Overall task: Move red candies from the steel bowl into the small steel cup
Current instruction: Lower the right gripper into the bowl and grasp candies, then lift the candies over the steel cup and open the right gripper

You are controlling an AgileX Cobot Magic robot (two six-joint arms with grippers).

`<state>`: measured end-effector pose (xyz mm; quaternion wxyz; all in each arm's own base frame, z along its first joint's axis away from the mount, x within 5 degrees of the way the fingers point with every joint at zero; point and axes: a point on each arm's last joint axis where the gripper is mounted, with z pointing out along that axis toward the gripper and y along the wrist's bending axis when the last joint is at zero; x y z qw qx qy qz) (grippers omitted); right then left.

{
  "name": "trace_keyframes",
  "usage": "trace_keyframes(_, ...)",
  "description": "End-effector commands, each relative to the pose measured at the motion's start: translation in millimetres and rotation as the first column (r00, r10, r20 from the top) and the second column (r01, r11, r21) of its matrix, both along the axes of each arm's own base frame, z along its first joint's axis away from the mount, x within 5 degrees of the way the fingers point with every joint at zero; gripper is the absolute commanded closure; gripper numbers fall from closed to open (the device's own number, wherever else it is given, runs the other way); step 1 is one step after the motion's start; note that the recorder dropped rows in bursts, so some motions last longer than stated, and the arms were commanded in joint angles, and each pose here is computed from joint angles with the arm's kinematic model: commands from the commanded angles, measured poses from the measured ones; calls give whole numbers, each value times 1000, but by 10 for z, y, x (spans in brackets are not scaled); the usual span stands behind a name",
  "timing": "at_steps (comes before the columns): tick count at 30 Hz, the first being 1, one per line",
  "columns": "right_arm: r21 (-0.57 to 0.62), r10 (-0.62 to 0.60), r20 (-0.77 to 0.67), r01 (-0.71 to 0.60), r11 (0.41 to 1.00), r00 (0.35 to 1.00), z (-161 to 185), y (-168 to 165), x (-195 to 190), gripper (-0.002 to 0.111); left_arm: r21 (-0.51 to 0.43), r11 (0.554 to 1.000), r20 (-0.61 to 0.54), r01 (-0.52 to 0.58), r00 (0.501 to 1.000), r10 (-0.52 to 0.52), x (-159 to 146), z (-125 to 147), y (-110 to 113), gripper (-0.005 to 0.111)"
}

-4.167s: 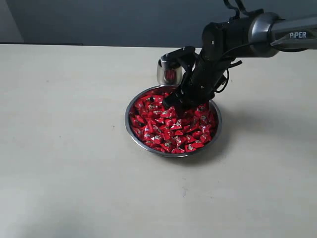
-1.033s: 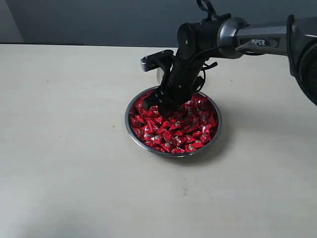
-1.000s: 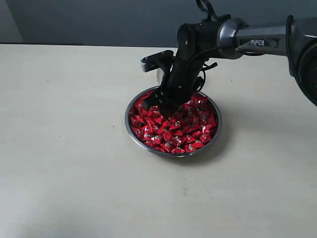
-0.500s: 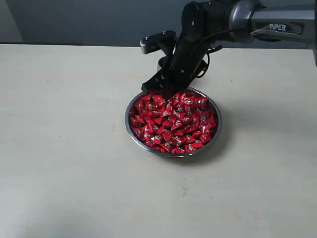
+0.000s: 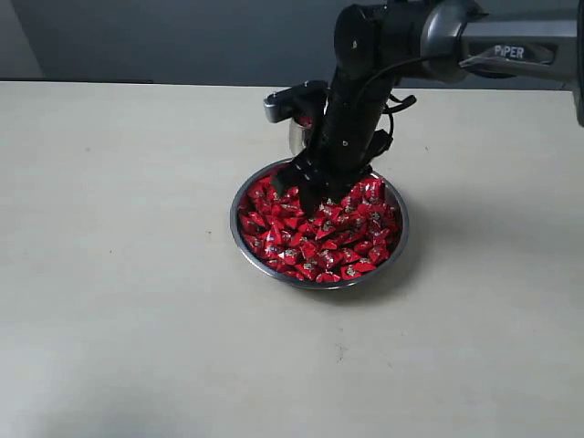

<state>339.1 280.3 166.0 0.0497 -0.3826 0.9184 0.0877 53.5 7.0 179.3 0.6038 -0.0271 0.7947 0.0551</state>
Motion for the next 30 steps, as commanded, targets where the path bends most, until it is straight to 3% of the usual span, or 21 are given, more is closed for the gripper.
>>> trace_keyframes(1,4,-5,10,5,1000,1000,-147,26,55,65,3,1000,18,8,1000,-8,-3,35,-4,106)
trace_keyframes(5,-4,-5,16,5,1000,1000,-262,36,83,90,3,1000,18,8,1000,-8,-3,35,-4,106)
trace_keyframes(7,-18,4,26,-4,1000,1000,-274,25,93,108,3,1000,18,8,1000,-8,-3,35,-4,106)
trace_keyframes(14,-13,12,60,-11,1000,998,-93,2,85,108,3,1000,18,8,1000,-8,-3,35,-4,106)
trace_keyframes(24,52,8,161,-17,998,987,448,-50,29,108,3,1000,18,8,1000,-8,-3,35,-4,106)
trace_keyframes(30,142,-51,340,2,990,939,609,-7,164,108,3,1000,18,8,1000,-8,-3,35,-4,106)
